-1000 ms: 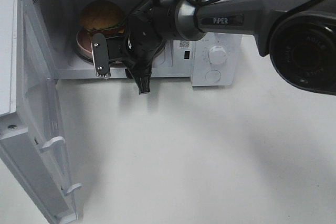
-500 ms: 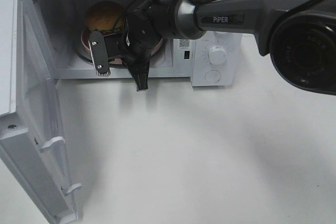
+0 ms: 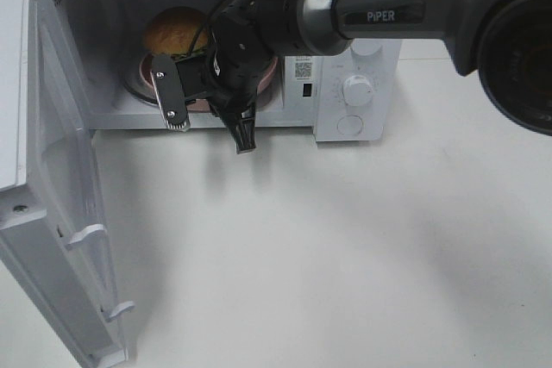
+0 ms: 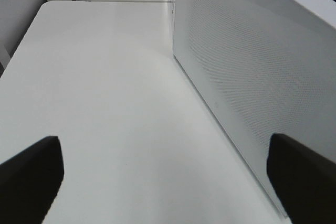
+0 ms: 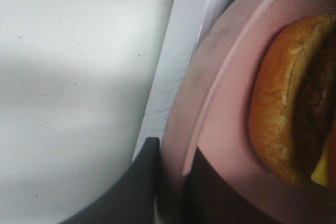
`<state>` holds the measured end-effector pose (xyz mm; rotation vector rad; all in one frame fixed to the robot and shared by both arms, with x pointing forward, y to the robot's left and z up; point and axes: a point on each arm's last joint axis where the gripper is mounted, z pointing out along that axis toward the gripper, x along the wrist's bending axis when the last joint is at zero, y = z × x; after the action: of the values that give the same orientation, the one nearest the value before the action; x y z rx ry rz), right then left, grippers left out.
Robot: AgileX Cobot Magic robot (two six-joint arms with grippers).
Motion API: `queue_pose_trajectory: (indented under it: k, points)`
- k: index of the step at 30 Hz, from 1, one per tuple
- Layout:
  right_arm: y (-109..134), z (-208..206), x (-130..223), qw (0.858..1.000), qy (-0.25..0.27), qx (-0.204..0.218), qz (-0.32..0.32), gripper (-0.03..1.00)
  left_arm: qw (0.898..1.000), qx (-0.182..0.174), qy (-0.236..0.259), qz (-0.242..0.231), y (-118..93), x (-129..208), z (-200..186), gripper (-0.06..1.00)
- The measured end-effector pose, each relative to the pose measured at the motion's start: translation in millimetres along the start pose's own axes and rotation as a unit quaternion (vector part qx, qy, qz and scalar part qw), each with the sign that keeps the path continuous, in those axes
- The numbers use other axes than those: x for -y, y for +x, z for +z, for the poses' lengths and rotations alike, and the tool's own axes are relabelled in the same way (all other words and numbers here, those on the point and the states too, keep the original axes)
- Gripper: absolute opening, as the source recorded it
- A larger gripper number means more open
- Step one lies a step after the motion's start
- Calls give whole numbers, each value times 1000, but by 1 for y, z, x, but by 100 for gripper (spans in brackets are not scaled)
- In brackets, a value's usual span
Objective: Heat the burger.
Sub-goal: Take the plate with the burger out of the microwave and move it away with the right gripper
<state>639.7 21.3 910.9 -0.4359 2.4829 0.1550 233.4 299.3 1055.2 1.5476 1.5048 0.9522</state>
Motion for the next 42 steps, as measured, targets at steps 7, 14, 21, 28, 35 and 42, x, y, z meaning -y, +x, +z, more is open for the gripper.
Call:
queue_pose_trajectory:
  k: [7,14,21,28,35,42]
  points:
    - [13,-22,6,1000,-5,-9,-11,9,1000,0,0,0,0,0,0,97]
    - [20,-38,9,1000,-17,0,-15,9,1000,0,0,0,0,0,0,97]
    - [33,-61,9,999,-36,10,-29,9,1000,0,0,0,0,0,0,97]
    - [54,-77,10,998,-49,7,-41,9,1000,0,0,0,0,0,0,97]
    - [74,-96,18,997,-63,11,-48,9,1000,0,0,0,0,0,0,97]
    - [95,-124,31,996,-71,15,-49,9,1000,0,0,0,0,0,0,97]
